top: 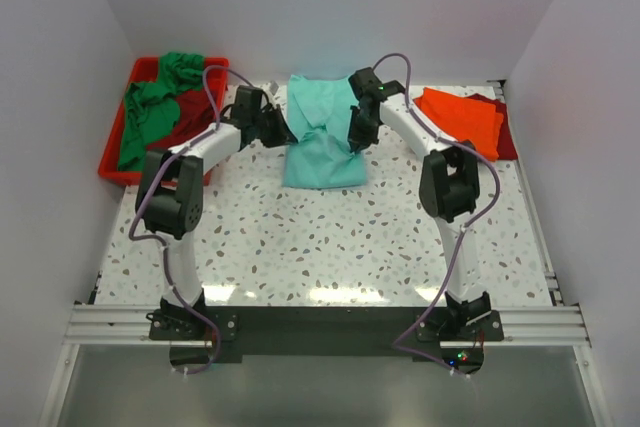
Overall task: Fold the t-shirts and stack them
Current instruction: Fold the tshirt
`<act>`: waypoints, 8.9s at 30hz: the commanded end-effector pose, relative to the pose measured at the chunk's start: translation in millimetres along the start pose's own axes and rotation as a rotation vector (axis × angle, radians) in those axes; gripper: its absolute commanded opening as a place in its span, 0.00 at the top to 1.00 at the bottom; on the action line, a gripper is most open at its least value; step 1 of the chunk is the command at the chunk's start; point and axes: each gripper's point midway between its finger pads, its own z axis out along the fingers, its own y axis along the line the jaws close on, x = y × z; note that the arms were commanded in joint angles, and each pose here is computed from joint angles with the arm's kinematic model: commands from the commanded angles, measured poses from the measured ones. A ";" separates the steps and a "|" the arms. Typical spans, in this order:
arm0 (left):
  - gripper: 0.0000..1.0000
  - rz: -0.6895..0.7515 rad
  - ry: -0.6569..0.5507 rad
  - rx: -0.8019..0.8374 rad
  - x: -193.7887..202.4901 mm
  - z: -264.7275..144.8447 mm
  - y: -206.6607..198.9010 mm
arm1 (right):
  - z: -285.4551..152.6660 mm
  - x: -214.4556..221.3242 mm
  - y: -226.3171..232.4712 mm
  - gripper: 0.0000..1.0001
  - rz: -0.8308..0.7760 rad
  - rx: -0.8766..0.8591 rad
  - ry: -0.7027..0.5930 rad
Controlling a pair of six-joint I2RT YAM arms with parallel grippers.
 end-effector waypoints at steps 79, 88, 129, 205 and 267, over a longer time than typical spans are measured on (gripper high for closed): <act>0.29 0.058 -0.026 -0.074 43.5 -40.0 43.9 | 33.3 41.0 -41.2 0.53 0.075 -0.047 0.049; 0.30 0.061 0.002 -0.091 51.0 -38.2 47.3 | 46.9 56.3 -35.1 0.63 0.086 -0.061 0.102; 0.57 0.056 0.115 -0.131 83.9 -7.5 70.7 | 51.4 76.5 -33.1 0.88 0.087 -0.032 0.148; 1.00 -0.024 0.314 -0.034 219.2 -241.6 -37.6 | -185.3 242.2 -90.1 1.00 -0.053 0.070 0.236; 1.00 -0.038 0.228 0.070 55.2 -85.8 -26.4 | -93.0 16.8 -17.5 1.00 -0.020 -0.021 0.032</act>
